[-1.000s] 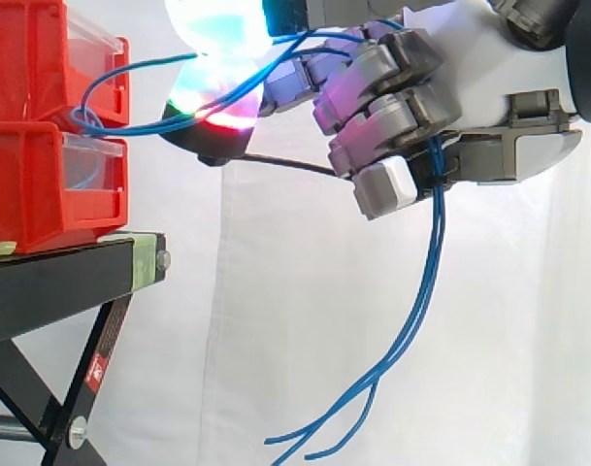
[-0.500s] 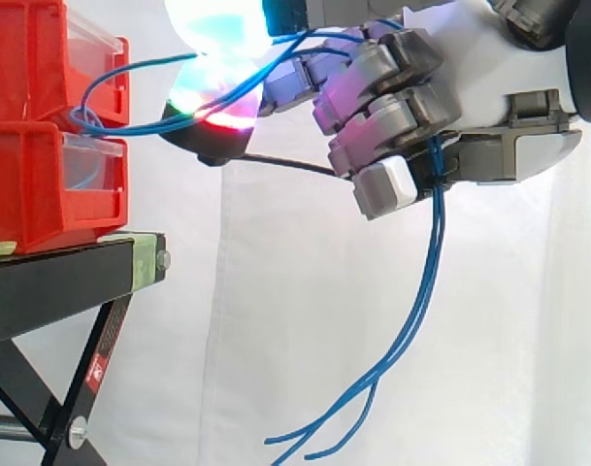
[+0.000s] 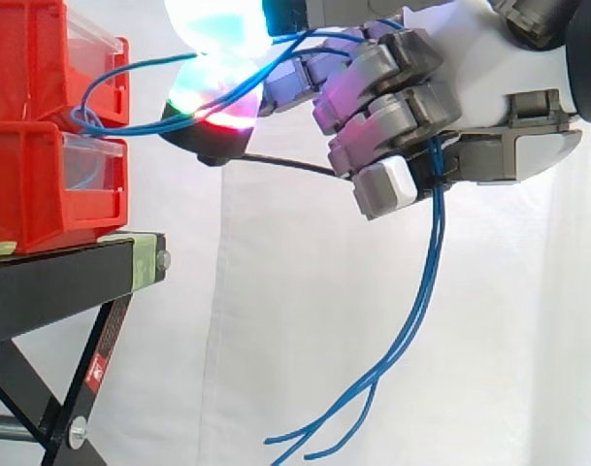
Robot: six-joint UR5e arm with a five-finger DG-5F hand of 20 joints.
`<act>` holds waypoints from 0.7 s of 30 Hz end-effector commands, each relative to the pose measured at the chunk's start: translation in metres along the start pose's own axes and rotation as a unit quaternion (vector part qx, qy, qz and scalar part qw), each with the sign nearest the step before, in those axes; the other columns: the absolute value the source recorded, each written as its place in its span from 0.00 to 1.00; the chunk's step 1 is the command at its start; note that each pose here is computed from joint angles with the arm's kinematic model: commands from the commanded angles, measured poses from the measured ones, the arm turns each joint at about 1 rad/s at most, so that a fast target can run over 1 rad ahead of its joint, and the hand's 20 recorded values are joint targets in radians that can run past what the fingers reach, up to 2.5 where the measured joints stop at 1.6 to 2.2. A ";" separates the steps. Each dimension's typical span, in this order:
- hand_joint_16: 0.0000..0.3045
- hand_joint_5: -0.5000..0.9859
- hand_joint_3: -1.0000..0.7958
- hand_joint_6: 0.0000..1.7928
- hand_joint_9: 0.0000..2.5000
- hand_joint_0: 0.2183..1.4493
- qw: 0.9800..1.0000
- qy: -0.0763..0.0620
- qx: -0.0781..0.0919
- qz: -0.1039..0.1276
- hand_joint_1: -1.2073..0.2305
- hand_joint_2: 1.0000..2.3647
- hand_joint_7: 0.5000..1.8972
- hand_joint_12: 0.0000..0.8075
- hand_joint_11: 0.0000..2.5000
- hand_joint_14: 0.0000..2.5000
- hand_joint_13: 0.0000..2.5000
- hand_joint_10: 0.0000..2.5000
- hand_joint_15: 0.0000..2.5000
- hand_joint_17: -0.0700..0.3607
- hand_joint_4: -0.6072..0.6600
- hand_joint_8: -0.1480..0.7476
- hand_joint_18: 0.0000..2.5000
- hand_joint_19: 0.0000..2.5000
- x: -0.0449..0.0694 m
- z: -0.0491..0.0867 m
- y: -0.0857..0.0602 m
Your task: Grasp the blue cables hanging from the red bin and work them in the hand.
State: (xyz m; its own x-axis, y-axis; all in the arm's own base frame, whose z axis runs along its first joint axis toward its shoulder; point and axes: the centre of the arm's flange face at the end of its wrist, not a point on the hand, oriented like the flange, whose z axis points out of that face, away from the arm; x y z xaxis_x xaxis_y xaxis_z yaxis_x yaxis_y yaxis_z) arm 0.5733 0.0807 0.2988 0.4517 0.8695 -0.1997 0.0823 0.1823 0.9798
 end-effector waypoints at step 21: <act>0.69 0.56 0.67 0.19 0.68 0.69 1.000 -0.002 0.000 0.000 0.41 0.01 0.65 0.87 1.00 1.00 0.84 1.00 0.86 0.53 0.65 0.81 1.00 0.31 -0.001 0.000 0.000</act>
State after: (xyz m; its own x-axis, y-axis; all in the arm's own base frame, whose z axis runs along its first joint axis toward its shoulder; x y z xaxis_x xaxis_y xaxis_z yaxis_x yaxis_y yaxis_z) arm 0.5733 0.0803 0.2989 0.4530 0.8689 -0.1996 0.0825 0.1821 0.9798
